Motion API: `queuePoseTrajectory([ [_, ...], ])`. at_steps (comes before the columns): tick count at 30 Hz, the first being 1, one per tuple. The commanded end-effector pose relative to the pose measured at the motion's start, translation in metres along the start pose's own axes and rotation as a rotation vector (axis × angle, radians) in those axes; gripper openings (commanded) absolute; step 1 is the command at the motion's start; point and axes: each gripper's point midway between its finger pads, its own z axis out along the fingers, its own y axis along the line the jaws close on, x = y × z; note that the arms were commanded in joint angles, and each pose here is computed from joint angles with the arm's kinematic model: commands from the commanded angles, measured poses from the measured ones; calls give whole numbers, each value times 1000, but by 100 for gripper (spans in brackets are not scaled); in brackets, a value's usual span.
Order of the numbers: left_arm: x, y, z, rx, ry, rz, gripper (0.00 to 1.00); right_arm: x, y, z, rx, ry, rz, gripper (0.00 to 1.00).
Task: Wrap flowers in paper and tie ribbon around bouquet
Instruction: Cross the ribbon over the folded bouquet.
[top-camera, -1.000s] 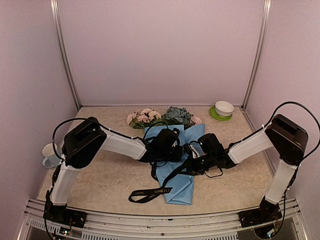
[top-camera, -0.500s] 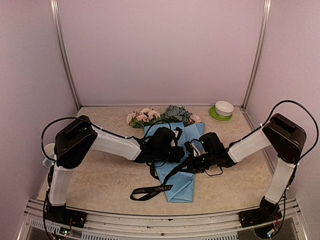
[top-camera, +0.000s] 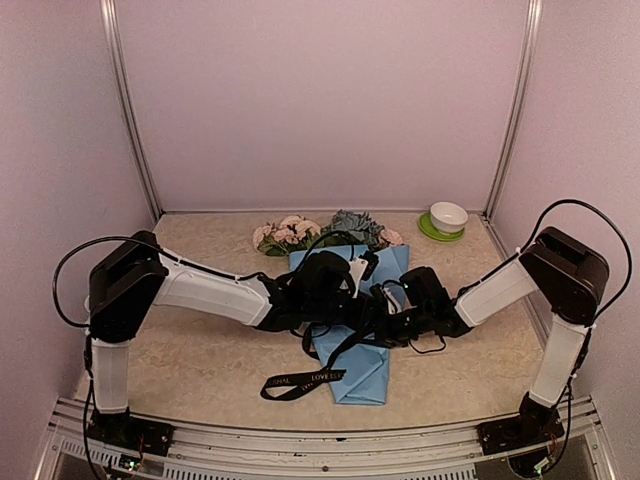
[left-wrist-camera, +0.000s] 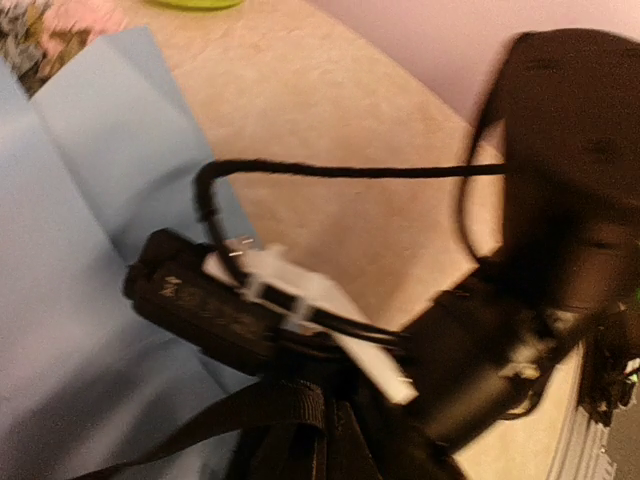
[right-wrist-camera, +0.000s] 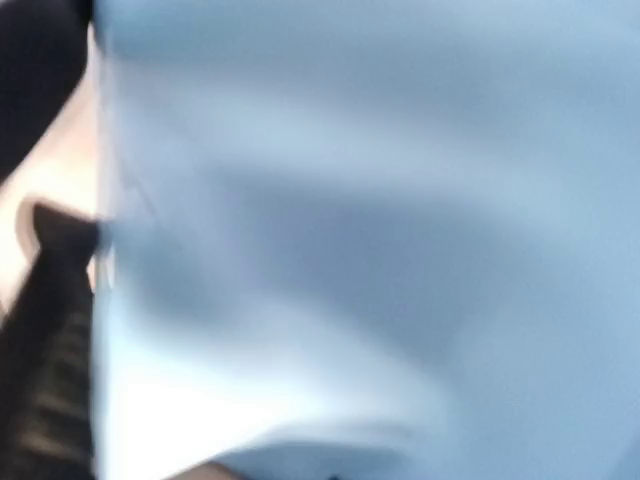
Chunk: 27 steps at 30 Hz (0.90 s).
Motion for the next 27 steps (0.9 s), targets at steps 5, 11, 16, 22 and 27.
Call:
queuePoseTrajectory([
  [5,-60,-116,-87,269,-219,252,0,4,-15,-2,24,3,31,0],
  [11,-52,-137,-107,290,-236,331,0,4,-13,-3,16,5,28,0],
  [16,-74,-61,-105,-64,-307,162,0,6,-19,-5,53,7,43,0],
  [22,-72,31,-99,-435,-248,36,0,11,-28,-6,85,19,52,0],
  [27,-60,-87,-101,-3,-245,277,0,6,-21,-2,63,23,36,0],
])
